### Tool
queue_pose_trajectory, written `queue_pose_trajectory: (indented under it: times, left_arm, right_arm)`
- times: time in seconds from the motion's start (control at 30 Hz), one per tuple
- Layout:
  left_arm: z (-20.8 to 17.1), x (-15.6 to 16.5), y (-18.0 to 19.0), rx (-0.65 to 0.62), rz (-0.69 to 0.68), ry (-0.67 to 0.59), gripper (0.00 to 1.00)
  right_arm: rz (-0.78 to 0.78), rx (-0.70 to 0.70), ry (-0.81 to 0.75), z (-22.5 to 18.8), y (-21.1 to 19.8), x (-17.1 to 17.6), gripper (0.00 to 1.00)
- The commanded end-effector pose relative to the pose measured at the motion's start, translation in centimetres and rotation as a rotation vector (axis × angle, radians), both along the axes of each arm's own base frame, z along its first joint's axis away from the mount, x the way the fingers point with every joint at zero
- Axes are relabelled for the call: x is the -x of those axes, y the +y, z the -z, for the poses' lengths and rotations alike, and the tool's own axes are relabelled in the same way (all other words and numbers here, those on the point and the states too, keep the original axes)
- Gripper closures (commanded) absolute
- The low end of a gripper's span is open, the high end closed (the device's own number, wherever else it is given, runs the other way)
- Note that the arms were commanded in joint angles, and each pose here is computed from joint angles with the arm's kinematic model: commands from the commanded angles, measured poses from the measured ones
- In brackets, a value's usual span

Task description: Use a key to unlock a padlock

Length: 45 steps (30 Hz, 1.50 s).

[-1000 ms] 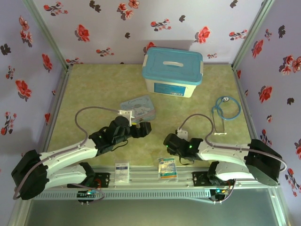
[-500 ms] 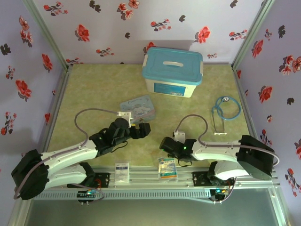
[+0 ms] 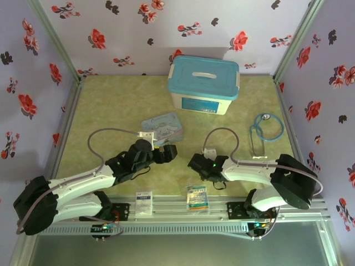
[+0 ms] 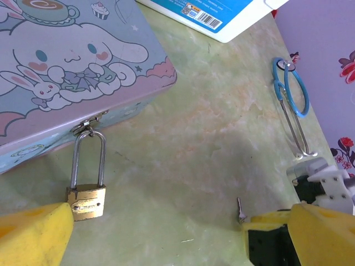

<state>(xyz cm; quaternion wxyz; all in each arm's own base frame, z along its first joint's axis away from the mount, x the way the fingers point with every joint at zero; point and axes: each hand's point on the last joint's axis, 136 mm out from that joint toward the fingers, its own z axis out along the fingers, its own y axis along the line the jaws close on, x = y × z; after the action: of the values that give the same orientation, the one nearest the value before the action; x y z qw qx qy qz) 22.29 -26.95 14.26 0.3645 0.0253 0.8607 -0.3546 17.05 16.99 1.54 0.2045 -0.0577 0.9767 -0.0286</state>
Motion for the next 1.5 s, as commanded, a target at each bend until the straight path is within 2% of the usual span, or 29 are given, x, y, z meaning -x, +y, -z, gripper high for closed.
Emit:
queue_pose_trajectory:
  times: [0.0, 0.13, 0.23, 0.33, 0.5, 0.7, 0.93, 1.27, 1.47]
  left_arm:
    - [0.2, -0.3, -0.1, 0.014, -0.022, -0.007, 0.0]
    - [0.2, -0.4, -0.2, 0.021, -0.024, -0.005, 0.0]
    - [0.1, -0.5, -0.4, 0.032, -0.028, -0.003, 0.0]
    - [-0.2, -0.6, -0.5, 0.037, -0.027, -0.009, 0.0]
    - [-0.2, -0.6, -0.5, 0.038, -0.028, -0.007, 0.0]
    - [-0.3, -0.4, -1.0, 0.032, 0.005, -0.008, 0.0]
    - [-0.2, -0.5, -1.1, 0.041, 0.0, -0.009, 0.0]
    - [-0.4, -0.2, -0.7, 0.051, 0.0, -0.013, 0.0]
    - [-0.3, -0.1, -0.6, 0.055, -0.004, -0.009, 0.0]
  right_arm:
    - [-0.054, 0.069, -0.013, -1.1, -1.0, -0.2, 0.67]
    - [-0.001, -0.033, -0.013, -1.4, -0.2, 0.2, 0.45]
    - [0.088, -0.109, -0.043, -2.0, 0.3, -0.2, 0.42]
    - [0.164, -0.178, -0.073, -2.3, 1.0, -0.8, 0.43]
    - [0.26, -0.118, -0.143, -2.1, -0.5, -2.1, 0.5]
    - [0.243, -0.028, -0.192, -3.0, -1.5, -3.0, 0.56]
    - [0.258, -0.148, -0.151, -0.9, 0.2, -2.8, 0.58]
    - [0.263, -0.045, -0.113, 0.6, -1.5, -1.4, 0.68]
    - [0.261, -0.08, -0.092, 1.1, -1.3, -0.7, 0.71]
